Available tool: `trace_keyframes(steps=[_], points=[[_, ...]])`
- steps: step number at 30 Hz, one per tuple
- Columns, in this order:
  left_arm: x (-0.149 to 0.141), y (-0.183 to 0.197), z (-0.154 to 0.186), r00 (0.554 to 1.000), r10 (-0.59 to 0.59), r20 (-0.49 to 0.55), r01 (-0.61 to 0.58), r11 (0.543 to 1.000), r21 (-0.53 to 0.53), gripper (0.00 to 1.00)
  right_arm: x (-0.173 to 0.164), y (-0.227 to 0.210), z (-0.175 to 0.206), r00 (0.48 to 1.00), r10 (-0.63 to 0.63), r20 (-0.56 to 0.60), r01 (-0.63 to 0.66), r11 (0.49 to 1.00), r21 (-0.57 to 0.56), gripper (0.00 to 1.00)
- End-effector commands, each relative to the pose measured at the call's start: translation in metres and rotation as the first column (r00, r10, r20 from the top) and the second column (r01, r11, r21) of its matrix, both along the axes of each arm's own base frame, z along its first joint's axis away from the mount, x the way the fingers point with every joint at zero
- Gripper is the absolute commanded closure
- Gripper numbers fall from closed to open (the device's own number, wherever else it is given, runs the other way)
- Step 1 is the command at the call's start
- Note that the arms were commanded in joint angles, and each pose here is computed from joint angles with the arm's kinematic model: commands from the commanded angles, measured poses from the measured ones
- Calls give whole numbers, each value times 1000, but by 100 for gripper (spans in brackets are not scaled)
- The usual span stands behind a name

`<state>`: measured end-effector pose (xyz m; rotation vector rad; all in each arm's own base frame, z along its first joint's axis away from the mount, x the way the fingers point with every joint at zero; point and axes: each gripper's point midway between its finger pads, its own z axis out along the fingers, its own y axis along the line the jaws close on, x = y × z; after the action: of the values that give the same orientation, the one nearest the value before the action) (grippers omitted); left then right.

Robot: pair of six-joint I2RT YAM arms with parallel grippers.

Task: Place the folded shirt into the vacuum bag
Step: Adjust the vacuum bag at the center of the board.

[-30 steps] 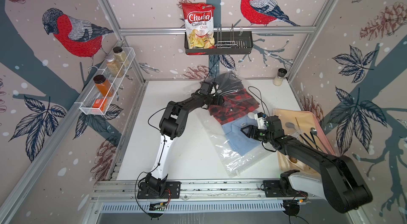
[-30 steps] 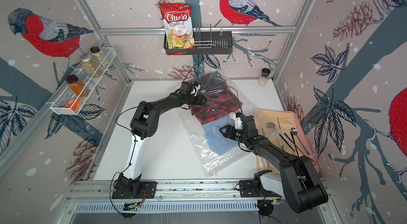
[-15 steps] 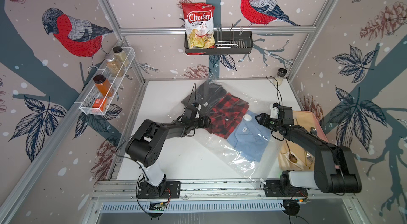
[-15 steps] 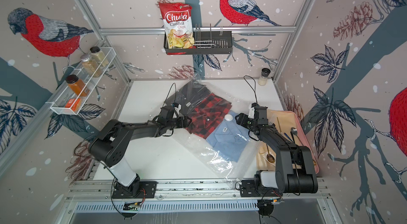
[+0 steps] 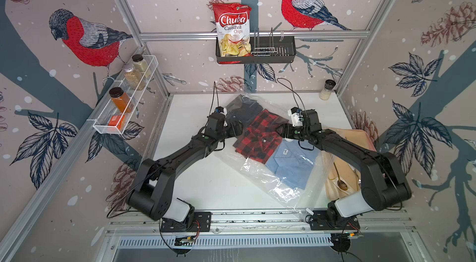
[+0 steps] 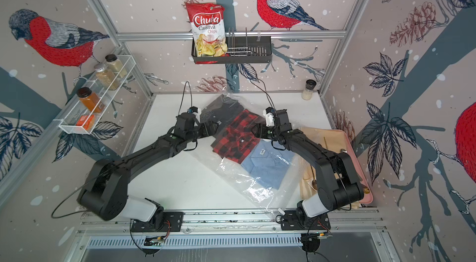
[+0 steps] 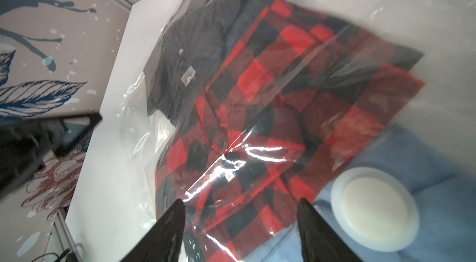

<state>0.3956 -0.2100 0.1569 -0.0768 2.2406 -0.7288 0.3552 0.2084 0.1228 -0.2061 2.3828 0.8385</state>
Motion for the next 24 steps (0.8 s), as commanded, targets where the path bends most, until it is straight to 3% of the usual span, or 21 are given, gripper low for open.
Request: trace_keyframes(steps=[1, 7, 11, 16, 24], points=[[34, -17, -9, 996, -83, -38, 87, 991, 100, 5, -20, -2, -19, 998, -9, -63, 7, 1000, -27, 30], [108, -50, -49, 984, -170, -47, 175, 973, 148, 6, -47, -17, -51, 990, -31, -138, 23, 998, -56, 29], [127, -49, -86, 980, -169, -103, 184, 971, 150, 8, -45, -37, -72, 980, -93, -174, 83, 994, -64, 29], [99, -31, -111, 982, -121, -146, 139, 983, 118, 8, -17, -68, -89, 963, -182, -197, 171, 983, -71, 30], [15, 20, -114, 984, 12, -177, 8, 994, 111, 8, 45, -70, -78, 968, -187, -169, 182, 982, -43, 30]])
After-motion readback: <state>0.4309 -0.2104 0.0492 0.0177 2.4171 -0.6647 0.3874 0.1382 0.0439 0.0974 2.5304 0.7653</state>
